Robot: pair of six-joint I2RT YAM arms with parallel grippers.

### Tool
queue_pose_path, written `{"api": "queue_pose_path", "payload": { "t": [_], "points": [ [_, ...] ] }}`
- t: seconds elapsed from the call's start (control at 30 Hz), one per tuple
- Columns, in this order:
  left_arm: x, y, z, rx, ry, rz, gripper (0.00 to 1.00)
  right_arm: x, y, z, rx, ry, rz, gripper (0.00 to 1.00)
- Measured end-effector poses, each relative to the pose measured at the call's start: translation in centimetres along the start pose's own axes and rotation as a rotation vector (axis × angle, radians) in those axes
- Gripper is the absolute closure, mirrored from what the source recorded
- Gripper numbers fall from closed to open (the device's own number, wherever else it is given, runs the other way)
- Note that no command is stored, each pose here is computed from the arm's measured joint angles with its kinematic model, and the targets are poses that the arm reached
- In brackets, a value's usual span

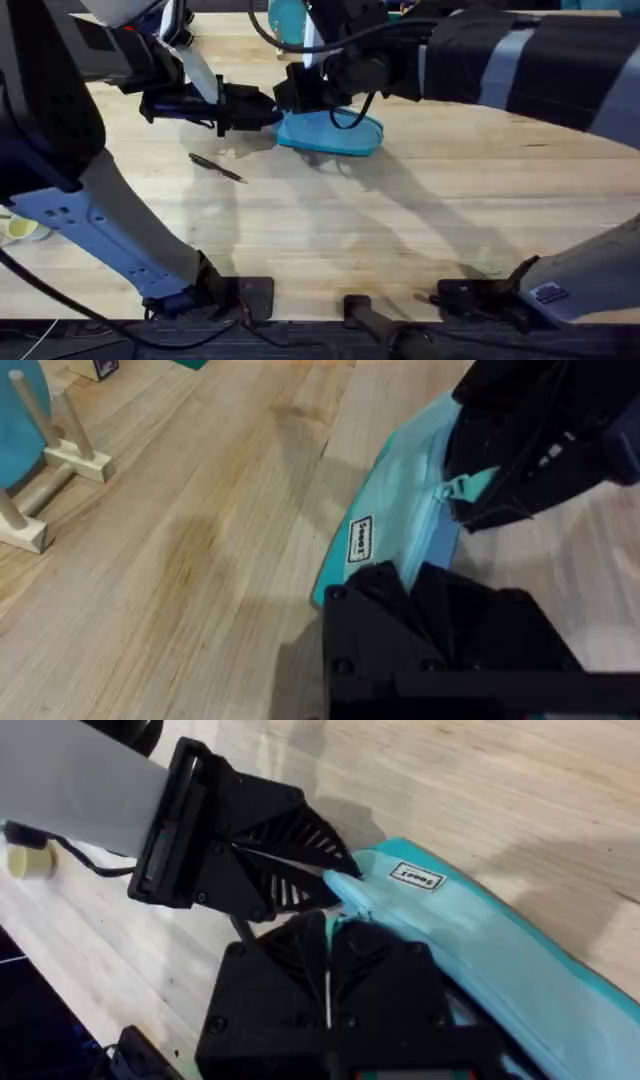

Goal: Unzip the bag, pick up the pens from the table one at a time and place them inside, then zip the bag closed.

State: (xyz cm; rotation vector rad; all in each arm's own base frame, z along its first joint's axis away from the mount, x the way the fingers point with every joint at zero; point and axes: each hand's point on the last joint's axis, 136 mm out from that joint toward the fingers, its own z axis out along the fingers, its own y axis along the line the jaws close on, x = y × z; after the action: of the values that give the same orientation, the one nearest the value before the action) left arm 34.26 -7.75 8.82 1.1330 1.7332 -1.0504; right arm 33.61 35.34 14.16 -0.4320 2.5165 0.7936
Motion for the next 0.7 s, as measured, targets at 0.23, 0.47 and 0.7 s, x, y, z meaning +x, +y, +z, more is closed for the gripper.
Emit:
{"api": "queue_pose_path", "payload": {
  "t": [0.23, 0.47, 0.7],
  "points": [
    [0.01, 0.0, 0.0, 0.0, 0.0, 0.0, 0.961, 0.03, -0.01, 0.0, 0.0, 0.001, 0.0, 0.971],
    [0.0, -0.04, 0.0, 0.001, 0.0, -0.003, 0.961, 0.42, -0.2, 0.0, 0.008, 0.017, 0.001, 0.971],
    [-0.01, -0.05, 0.01, 0.001, 0.0, -0.002, 0.961, 1.01, -0.24, 0.0, 0.013, 0.04, 0.001, 0.712]
  ]
}}
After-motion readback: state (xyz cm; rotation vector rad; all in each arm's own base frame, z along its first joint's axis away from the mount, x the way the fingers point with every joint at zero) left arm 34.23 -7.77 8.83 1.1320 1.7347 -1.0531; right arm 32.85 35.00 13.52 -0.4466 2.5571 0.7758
